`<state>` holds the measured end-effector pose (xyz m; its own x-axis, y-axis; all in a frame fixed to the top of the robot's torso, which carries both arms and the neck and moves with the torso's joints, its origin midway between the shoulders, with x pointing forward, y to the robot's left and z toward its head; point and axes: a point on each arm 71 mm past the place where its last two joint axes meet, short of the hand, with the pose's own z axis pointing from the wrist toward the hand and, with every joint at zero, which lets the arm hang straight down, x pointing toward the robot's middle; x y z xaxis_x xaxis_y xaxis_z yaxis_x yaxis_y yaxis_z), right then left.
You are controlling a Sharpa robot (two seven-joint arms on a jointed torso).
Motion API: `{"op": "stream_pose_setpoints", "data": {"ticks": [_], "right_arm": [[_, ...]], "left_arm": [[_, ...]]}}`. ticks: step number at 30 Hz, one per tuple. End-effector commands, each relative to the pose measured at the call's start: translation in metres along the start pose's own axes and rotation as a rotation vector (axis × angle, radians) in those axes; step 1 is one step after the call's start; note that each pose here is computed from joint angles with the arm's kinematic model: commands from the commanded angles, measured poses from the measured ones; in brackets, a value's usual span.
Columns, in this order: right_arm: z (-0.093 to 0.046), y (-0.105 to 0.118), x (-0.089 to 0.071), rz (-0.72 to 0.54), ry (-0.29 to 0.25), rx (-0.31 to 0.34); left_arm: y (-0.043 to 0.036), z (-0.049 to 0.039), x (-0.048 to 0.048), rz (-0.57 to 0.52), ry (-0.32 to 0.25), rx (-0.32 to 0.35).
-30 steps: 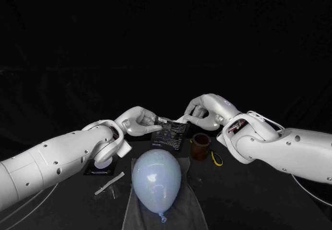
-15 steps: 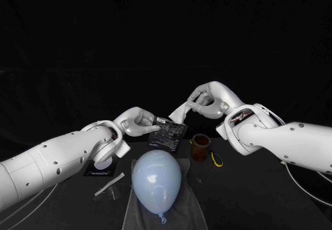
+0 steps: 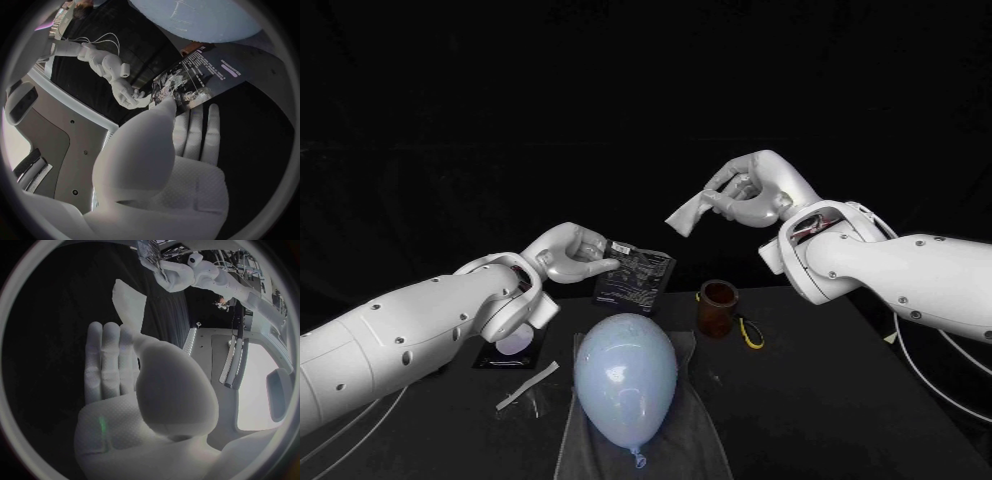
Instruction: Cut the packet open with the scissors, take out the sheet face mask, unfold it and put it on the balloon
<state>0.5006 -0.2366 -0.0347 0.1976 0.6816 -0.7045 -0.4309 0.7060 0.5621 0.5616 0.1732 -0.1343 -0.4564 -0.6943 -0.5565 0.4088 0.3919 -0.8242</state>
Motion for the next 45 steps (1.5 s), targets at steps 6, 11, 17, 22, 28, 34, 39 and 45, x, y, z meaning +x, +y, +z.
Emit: {"op": "stream_pose_setpoints", "data": {"ticks": [6,11,17,22,28,34,39,45], "right_arm": [[0.002,-0.008,-0.009,0.037,0.015,0.014],[0.000,-0.012,-0.008,0.033,0.042,0.026],[-0.012,-0.019,-0.001,0.025,0.075,0.037],[-0.030,-0.028,0.010,0.020,0.116,0.047],[-0.052,-0.040,0.028,0.020,0.175,0.068],[-0.064,-0.055,0.039,0.012,0.203,0.099],[-0.066,-0.061,0.043,0.006,0.210,0.109],[-0.067,-0.066,0.048,-0.001,0.219,0.115]], "left_arm": [[0.0074,-0.0221,-0.0239,-0.123,-0.104,-0.025],[0.0102,-0.0426,-0.0379,-0.172,-0.138,-0.043],[0.0153,-0.0666,-0.0553,-0.195,-0.177,-0.069],[0.0219,-0.0878,-0.0723,-0.199,-0.221,-0.096],[0.0322,-0.1187,-0.0933,-0.194,-0.236,-0.136],[0.0545,-0.1565,-0.1094,-0.213,-0.133,-0.241],[0.0737,-0.1820,-0.1066,-0.287,-0.023,-0.336],[0.0952,-0.2144,-0.0968,-0.360,0.102,-0.453]]}}
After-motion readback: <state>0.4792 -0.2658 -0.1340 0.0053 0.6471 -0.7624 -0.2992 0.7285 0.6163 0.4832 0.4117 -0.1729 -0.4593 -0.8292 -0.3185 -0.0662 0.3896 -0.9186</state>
